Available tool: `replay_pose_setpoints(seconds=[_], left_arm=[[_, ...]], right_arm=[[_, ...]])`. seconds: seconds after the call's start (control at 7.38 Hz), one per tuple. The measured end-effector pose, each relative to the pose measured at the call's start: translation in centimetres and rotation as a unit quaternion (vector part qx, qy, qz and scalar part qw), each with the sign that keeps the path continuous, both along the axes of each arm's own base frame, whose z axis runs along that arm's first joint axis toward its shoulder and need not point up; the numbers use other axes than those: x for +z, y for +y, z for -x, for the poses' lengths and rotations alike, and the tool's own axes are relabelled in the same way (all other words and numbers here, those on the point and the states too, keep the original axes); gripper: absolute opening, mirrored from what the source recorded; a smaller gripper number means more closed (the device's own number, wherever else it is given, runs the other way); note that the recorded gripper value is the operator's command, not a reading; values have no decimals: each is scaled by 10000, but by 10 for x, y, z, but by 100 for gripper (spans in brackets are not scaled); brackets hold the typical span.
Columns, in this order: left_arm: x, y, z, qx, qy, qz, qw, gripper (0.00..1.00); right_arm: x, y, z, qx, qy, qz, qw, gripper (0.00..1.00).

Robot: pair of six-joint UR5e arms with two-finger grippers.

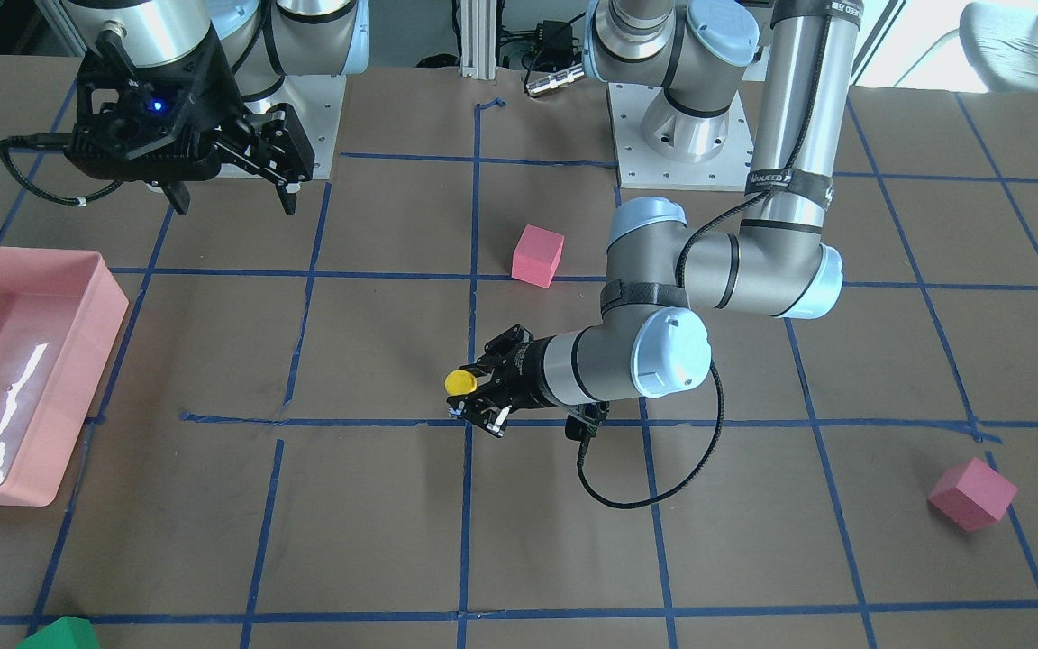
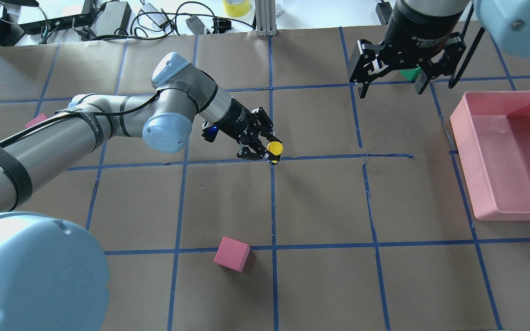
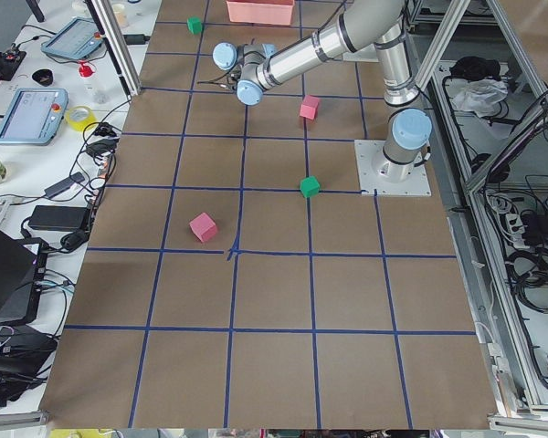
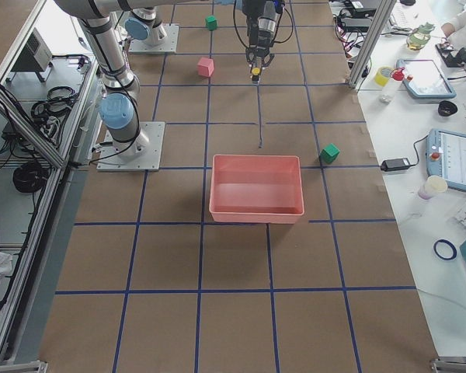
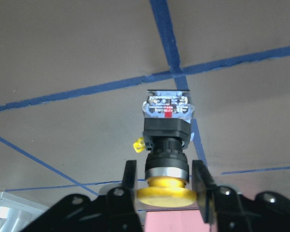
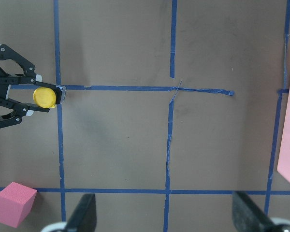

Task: Align button upright
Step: 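Lower the button onto the table standing upright with the left gripper, then open the left gripper and lift it off the button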

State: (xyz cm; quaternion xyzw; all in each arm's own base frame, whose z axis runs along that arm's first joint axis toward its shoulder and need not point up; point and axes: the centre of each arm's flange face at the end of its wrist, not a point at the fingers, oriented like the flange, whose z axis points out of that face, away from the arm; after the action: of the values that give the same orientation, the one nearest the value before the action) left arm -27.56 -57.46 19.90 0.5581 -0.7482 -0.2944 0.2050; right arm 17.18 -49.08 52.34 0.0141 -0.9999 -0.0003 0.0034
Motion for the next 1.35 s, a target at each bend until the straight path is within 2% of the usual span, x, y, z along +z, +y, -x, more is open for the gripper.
replay_pose_setpoints(seconds=[0.14,0.27,0.41,0.54,0.95,1.35], left_arm=[[-3,0,0,-20,-2,3,10000,8],[-5,-1,0,-24,-10,9,10000,50],[-8,-1,-1,-23,-45,19,10000,97],[-10,-2,-2,-20,-148,24,9999,100],[1,-7,-7,99,-376,88,9992,100],[65,-19,-21,171,-459,899,9947,100]], right_arm=[[0,0,0,3,-9,-3,10000,100],[-1,0,-1,6,-13,-4,10000,100],[-1,0,-1,9,-13,-8,10000,100],[-1,0,-1,9,-13,-12,10000,100],[-2,0,-1,10,-18,-16,10000,100],[-2,0,-1,24,-19,-23,10000,100]])
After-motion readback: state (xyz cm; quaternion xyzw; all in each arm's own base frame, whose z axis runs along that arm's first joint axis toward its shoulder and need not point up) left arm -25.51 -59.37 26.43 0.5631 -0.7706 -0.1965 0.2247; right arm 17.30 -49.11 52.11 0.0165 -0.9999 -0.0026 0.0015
